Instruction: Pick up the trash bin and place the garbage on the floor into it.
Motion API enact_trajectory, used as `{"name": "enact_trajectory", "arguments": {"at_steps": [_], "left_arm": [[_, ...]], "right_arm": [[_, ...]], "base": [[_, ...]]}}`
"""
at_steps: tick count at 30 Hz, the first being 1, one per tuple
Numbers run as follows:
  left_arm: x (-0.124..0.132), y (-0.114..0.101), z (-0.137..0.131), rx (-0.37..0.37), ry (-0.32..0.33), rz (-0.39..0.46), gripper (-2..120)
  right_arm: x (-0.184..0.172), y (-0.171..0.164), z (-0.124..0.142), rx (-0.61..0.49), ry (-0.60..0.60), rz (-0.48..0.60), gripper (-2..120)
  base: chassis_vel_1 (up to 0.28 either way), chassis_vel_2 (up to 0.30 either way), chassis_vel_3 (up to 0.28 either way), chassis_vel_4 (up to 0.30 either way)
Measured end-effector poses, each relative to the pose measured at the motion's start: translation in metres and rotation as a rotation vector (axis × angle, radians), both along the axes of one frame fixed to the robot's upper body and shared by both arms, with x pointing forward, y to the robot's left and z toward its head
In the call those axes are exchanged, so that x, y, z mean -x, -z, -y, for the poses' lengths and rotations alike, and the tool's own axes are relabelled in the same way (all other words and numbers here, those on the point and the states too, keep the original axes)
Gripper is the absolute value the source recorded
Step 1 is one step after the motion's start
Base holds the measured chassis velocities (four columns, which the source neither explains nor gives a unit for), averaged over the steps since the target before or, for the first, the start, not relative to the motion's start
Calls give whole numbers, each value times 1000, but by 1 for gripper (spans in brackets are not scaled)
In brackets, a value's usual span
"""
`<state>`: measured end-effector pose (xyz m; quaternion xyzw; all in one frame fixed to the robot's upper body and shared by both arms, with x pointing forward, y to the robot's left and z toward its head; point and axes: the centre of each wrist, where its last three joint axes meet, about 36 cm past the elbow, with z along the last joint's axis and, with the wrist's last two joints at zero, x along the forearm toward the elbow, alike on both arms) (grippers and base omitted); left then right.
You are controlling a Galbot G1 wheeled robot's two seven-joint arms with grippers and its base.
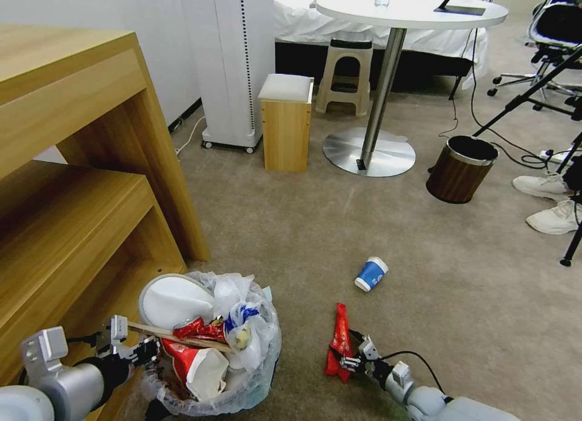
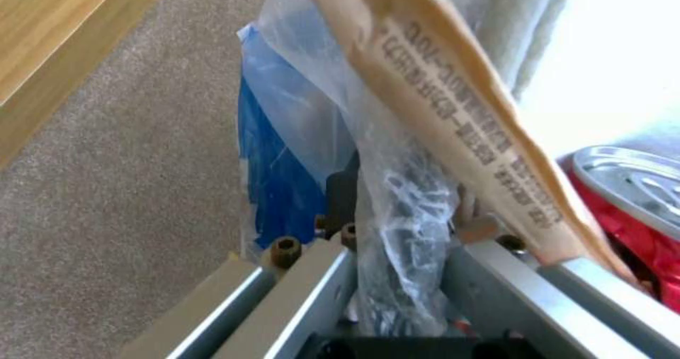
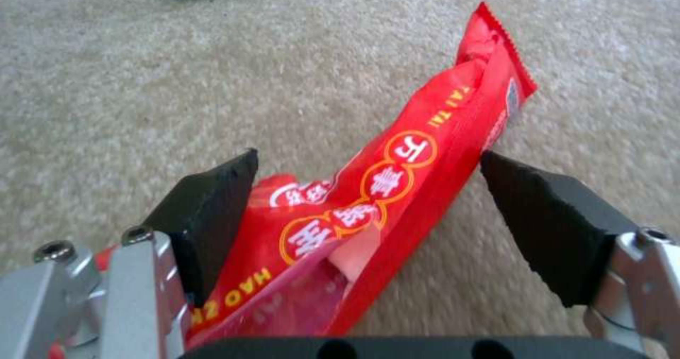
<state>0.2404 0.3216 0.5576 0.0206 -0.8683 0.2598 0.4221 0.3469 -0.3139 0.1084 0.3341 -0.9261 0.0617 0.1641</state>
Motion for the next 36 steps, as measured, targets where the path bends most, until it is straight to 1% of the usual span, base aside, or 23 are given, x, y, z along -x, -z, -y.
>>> {"name": "enact_trajectory", "arguments": {"at_steps": [5,6,7,9,10,11,12,14,16,17,18,19,20,21,22,23,24,26,36], "left_arm": [[0,0,0,1,-2,-1,0],[0,0,0,1,-2,-1,0],[0,0,0,1,-2,-1,0],[0,0,0,2,-5,2,0],[0,0,0,2,-5,2,0],[0,0,0,3,-5,3,0],[0,0,0,5,-5,3,0],[0,1,1,8,-4,4,0],[0,1,1,9,-4,4,0],[0,1,1,9,-4,4,0],[0,1,1,9,-4,4,0],[0,1,1,9,-4,4,0],[0,1,1,9,-4,4,0],[0,1,1,11,-4,4,0],[0,1,1,11,-4,4,0],[0,1,2,12,-4,3,0],[0,1,2,13,-4,3,0],[0,1,2,15,-6,3,0],[2,3,1,18,-14,-5,0]], "right_arm": [[-4,0,-7,6,13,1,78],[-5,0,-8,9,19,2,75],[-5,0,-8,9,19,2,75],[-5,-1,-10,17,33,7,64],[-5,-1,-10,17,33,7,64],[-4,-1,-10,17,39,11,57],[-4,-1,-10,17,39,12,54],[2,0,-5,24,38,12,42],[3,1,-4,27,37,13,41],[4,1,-1,33,39,16,34],[4,1,-1,33,39,16,34],[5,1,0,33,41,17,29],[5,1,1,33,42,18,27],[4,0,2,32,43,23,19],[4,0,2,32,43,23,19],[4,0,2,31,43,26,13],[4,0,2,30,42,28,12],[4,-1,4,32,39,31,1],[6,0,5,36,31,37,0]], "base": [[0,0,0,0],[0,0,0,0],[0,0,0,0],[0,0,0,0],[0,0,0,0],[0,0,0,0],[0,0,0,0],[0,0,0,0],[0,0,0,0],[0,0,0,0],[0,0,0,0],[0,0,0,0],[0,0,0,0],[0,0,0,0],[0,0,0,0],[0,0,0,0],[0,0,0,0],[0,0,0,0],[0,0,0,0]]}}
